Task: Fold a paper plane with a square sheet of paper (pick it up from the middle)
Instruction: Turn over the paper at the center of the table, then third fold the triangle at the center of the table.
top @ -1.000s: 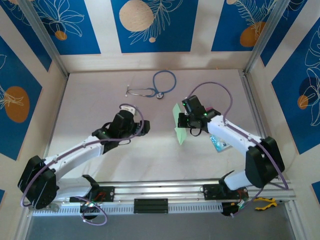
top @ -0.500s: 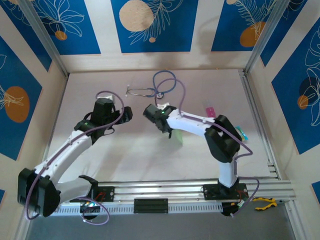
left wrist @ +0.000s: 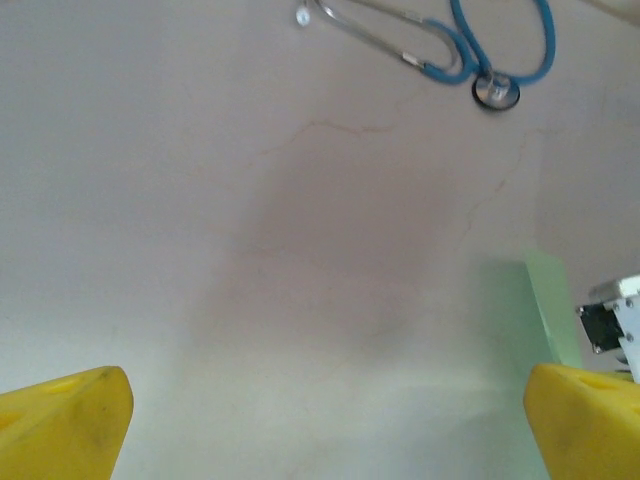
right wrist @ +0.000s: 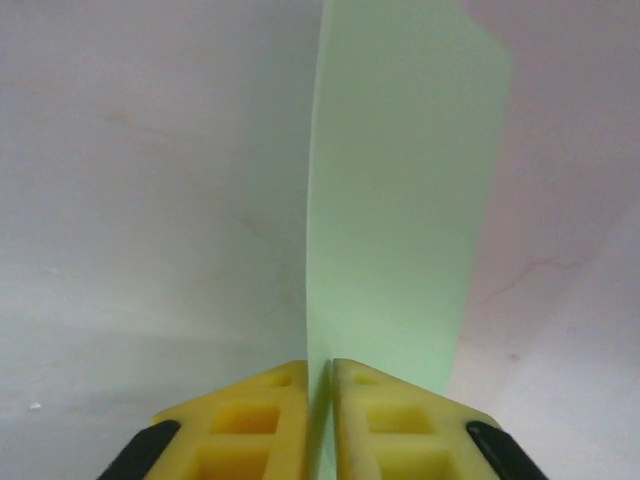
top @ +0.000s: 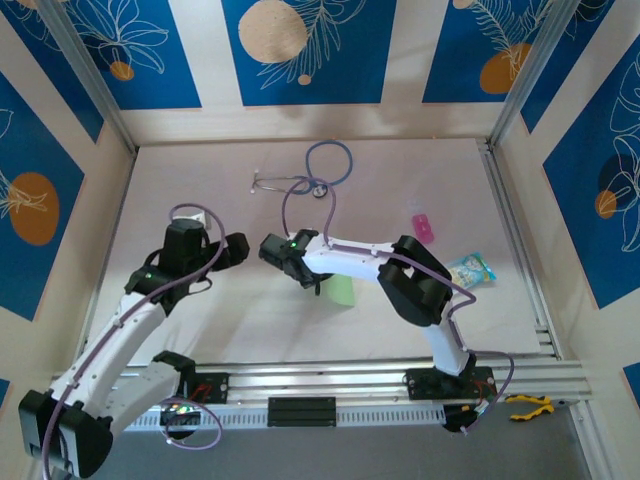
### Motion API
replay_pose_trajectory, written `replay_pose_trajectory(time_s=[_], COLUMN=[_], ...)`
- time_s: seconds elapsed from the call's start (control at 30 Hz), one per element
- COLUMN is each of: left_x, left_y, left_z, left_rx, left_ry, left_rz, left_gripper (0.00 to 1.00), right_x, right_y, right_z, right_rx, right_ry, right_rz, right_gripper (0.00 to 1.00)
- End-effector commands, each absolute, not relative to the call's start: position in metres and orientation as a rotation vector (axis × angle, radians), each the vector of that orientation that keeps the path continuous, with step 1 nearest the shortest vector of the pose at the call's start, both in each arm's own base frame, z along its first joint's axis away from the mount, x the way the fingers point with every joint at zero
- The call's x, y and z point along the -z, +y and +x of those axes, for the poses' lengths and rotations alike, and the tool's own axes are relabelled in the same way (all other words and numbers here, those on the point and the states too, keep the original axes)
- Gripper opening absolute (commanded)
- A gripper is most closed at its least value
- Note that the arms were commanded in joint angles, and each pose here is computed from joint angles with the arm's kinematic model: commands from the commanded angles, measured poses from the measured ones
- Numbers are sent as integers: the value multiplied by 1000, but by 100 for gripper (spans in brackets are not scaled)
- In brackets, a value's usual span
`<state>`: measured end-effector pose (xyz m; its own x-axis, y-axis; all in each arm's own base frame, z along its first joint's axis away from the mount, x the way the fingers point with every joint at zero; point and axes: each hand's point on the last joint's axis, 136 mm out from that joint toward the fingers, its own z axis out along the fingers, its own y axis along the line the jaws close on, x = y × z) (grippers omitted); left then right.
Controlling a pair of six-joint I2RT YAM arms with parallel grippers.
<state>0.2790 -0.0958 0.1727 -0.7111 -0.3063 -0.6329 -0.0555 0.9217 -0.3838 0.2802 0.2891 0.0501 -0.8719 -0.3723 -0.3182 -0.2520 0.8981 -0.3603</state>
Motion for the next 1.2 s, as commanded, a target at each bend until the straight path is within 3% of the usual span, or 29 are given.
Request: replay_pose_trajectory(time_s=[0.0, 0.13, 0.27, 0.47, 0.73, 1.17], left_x=[-169, -166, -171, -161, -142, -120], left_y=[-107, -120, -146, -172, -193, -238], left_z=[278, 276, 271, 273, 276, 277], left_rx=[515, 588, 774, 1032, 1142, 1237], left_ry=[2402, 2452, 2428, 2394, 2452, 2539], left_rz=[-234, -196, -75, -149, -174, -142], left_gripper=[100, 100, 99, 83, 74, 68], right_x=[-51, -70, -97, -102, -80, -65], right_y=[315, 344, 342, 288, 224, 214], right_z=[269, 266, 268, 268, 259, 262], right_rx=[162, -282, -607, -815, -984, -1161], right_ry=[2758, 2751, 2678, 2652, 2624, 2651], right_rz=[-435, -385, -247, -40, 260, 324], right_gripper=[24, 45, 47, 42, 32, 12])
